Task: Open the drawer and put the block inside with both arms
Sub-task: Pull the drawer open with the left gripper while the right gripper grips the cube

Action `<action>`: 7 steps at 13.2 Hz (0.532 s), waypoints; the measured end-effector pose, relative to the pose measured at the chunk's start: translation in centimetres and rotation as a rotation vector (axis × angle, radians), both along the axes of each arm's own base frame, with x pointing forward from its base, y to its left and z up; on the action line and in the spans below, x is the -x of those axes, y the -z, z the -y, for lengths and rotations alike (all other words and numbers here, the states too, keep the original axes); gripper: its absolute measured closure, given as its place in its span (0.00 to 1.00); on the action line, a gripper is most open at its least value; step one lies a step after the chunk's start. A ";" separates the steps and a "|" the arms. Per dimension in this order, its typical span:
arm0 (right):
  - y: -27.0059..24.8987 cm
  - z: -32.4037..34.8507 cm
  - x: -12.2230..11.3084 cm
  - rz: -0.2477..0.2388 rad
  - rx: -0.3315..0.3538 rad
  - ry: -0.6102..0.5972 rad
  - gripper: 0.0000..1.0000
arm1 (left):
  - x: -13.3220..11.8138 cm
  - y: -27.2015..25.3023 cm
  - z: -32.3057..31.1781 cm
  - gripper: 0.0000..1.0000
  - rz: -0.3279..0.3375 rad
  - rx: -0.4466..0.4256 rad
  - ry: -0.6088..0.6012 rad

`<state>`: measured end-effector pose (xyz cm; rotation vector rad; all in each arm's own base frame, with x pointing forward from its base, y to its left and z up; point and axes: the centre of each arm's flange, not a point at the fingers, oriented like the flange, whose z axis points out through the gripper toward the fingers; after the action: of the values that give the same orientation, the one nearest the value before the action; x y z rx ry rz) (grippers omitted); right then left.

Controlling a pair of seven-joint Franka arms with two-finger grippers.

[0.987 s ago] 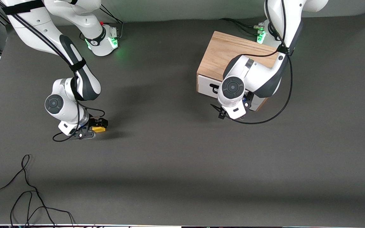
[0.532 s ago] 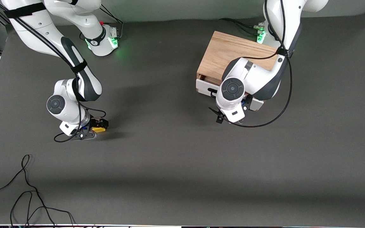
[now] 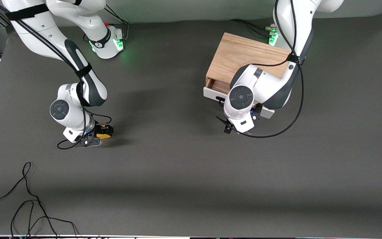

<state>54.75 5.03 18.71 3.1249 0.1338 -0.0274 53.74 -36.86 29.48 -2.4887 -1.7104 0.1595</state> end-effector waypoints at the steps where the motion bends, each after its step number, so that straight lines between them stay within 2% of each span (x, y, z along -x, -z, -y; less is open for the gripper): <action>1: 0.1 0.0 0.0 0.000 0.000 0.000 0.19 | -0.4 -0.1 0.2 0.00 0.012 0.003 0.003; 7: 0.2 0.0 0.1 -0.004 0.001 0.000 0.19 | -1.4 -0.1 0.8 0.00 0.055 0.019 0.010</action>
<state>54.69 5.05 18.47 3.1244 0.1345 -0.0330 55.14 -37.67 29.59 -2.5374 -1.7251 0.1070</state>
